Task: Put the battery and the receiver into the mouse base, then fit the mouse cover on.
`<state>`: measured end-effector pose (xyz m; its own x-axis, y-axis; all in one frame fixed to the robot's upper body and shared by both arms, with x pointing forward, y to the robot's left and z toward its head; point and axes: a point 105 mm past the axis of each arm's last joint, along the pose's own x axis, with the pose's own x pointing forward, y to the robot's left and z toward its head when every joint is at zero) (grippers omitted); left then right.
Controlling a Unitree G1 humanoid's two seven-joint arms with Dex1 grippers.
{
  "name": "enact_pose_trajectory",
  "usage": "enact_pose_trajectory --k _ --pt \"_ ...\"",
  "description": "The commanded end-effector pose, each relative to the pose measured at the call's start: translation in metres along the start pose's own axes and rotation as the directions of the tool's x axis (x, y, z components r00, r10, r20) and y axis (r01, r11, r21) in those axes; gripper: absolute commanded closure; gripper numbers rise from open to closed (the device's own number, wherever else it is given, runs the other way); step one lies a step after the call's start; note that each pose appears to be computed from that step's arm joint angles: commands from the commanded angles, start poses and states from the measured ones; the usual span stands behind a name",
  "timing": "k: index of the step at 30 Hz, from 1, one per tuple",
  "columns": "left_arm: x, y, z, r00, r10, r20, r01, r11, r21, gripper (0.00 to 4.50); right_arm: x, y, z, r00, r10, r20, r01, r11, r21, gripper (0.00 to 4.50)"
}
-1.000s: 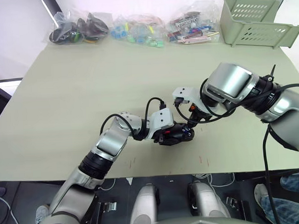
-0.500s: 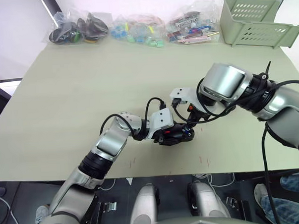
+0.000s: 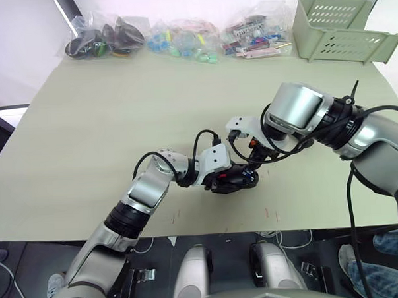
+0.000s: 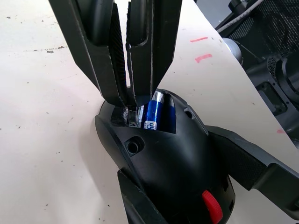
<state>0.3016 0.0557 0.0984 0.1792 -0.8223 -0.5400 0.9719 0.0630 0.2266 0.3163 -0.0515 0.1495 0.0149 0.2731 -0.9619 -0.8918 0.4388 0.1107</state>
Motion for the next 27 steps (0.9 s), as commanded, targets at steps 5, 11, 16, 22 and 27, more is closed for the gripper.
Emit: enact_pose_trajectory --k 5,11,16,22,27 --pt "-0.0017 0.0019 -0.0008 1.000 0.017 -0.007 -0.017 1.000 0.016 1.49 -0.0027 0.0031 0.0047 1.000 -0.003 -0.010 0.003 0.999 -0.040 4.50" --pt "-0.0015 0.0022 -0.0003 1.000 0.020 -0.006 -0.020 1.000 0.017 1.49 -0.0016 -0.0015 0.0052 0.999 -0.024 -0.023 0.023 0.998 -0.056 4.50" --pt "-0.0015 0.0019 -0.0009 1.000 0.020 -0.005 -0.020 1.000 0.017 1.49 -0.0021 -0.0013 0.0076 0.999 -0.025 -0.038 0.022 0.997 -0.077 4.50" --pt "-0.0007 0.0015 -0.0005 1.000 0.021 -0.003 -0.021 1.000 0.018 1.49 -0.0035 -0.0013 0.0104 0.999 -0.021 -0.046 0.016 0.995 -0.099 4.50" --pt "-0.0006 0.0008 -0.0005 1.000 0.021 -0.002 -0.021 1.000 0.018 1.49 -0.0025 -0.0015 0.0108 0.999 -0.016 -0.051 0.011 0.996 -0.092 4.50"
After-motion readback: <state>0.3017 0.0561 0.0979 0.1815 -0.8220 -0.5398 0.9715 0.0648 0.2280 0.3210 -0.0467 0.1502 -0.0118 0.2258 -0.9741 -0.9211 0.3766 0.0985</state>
